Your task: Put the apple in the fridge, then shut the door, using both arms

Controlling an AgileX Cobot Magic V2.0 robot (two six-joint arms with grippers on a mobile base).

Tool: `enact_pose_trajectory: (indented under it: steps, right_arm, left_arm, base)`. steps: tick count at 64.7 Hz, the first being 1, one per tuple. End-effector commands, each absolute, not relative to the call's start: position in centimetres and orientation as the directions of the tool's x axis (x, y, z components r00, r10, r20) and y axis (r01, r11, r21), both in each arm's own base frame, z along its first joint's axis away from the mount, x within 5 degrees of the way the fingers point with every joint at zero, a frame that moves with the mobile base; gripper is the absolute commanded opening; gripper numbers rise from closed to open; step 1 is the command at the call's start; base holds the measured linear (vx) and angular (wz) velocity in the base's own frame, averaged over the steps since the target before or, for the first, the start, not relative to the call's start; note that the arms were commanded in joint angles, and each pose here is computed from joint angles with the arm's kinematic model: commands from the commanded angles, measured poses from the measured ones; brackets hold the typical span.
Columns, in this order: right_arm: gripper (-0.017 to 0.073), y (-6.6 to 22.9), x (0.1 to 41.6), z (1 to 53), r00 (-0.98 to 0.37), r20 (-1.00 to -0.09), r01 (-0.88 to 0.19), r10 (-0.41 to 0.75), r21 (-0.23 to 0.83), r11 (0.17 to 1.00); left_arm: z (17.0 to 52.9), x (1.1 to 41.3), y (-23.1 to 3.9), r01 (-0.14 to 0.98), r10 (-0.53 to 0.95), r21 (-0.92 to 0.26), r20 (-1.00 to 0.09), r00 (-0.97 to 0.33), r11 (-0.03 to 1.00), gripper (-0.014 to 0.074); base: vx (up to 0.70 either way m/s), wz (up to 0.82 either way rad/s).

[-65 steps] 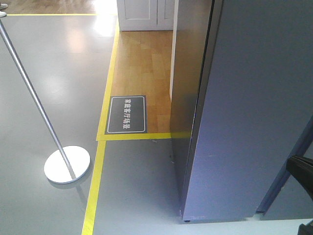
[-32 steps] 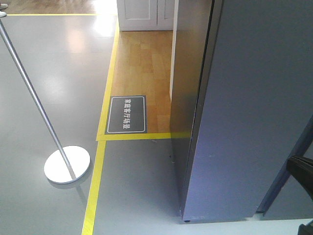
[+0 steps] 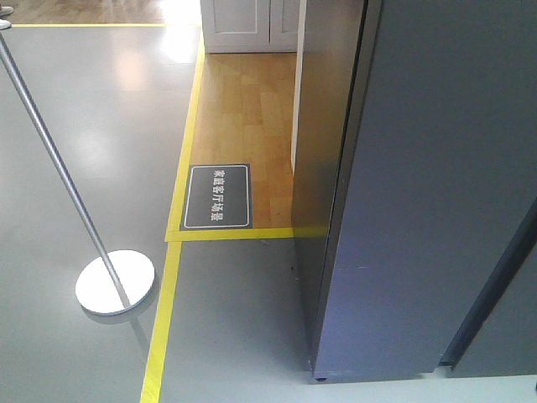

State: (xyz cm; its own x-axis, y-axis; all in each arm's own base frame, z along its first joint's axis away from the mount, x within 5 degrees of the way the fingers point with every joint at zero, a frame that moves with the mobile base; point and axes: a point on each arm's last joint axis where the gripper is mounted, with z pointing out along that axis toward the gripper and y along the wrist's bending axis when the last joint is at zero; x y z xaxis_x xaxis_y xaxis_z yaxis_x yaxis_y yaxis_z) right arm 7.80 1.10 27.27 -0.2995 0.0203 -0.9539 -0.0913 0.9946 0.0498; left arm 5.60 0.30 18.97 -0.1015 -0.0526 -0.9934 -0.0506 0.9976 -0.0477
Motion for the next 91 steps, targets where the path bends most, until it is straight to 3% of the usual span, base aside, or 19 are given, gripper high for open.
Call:
enact_pose_trajectory:
  steps: [1,14,26,32,46,55,66,91]
  right_arm:
    - [-0.0003,0.0,7.6,26.9,-0.169,-0.974,0.058,0.151,0.143,0.988]
    - [-0.0003,-0.7,6.5,22.8,-0.158,-0.953,0.177,0.258,0.229,0.957]
    - [-0.0003,-1.2,6.2,20.2,-0.075,-0.944,0.218,0.320,0.298,0.929]
    - [-0.0003,-1.0,6.3,19.3,-0.024,-0.948,0.173,0.319,0.310,0.935]
    - [-0.0003,0.1,6.4,19.9,-0.018,-0.996,-0.009,0.083,0.083,0.996]
    - [-0.0003,0.5,6.1,20.6,0.065,-0.998,-0.079,0.020,0.014,0.997]
    - [-0.0003,0.6,5.7,21.2,0.145,-0.989,-0.087,0.021,0.009,0.996]
    - [-0.0003,0.5,5.7,21.2,0.130,-0.986,-0.088,0.104,0.093,0.992]
  left_arm:
    - [20.2,5.5,0.2,-0.037,-0.054,-0.054,-0.999,-0.003,0.998,-0.0006]
    - [20.2,5.5,0.2,-0.037,-0.054,-0.054,-0.999,-0.003,0.998,-0.0006]
    - [20.2,5.5,0.2,-0.037,-0.054,-0.054,-0.999,-0.003,0.998,-0.0006]
    - [20.2,5.5,0.2,-0.037,-0.054,-0.054,-0.999,-0.003,0.998,-0.0006]
    - [20.2,5.5,0.2,-0.037,-0.054,-0.054,-0.999,-0.005,0.998,-0.0006]
    - [20.2,5.5,0.2,-0.037,-0.054,-0.054,-0.999,-0.005,0.998,-0.0006]
    - [20.2,5.5,0.2,-0.037,-0.054,-0.054,-0.999,-0.005,0.998,-0.0006]
    - [20.2,5.5,0.2,-0.037,-0.054,-0.054,-0.999,-0.005,0.998,-0.0006]
  base:
    - [0.00,0.00]
    - [0.00,0.00]
    - [0.00,0.00]
    - [0.00,0.00]
    - [0.00,0.00]
    - [0.00,0.00]
    - [0.00,0.00]
    - [0.00,0.00]
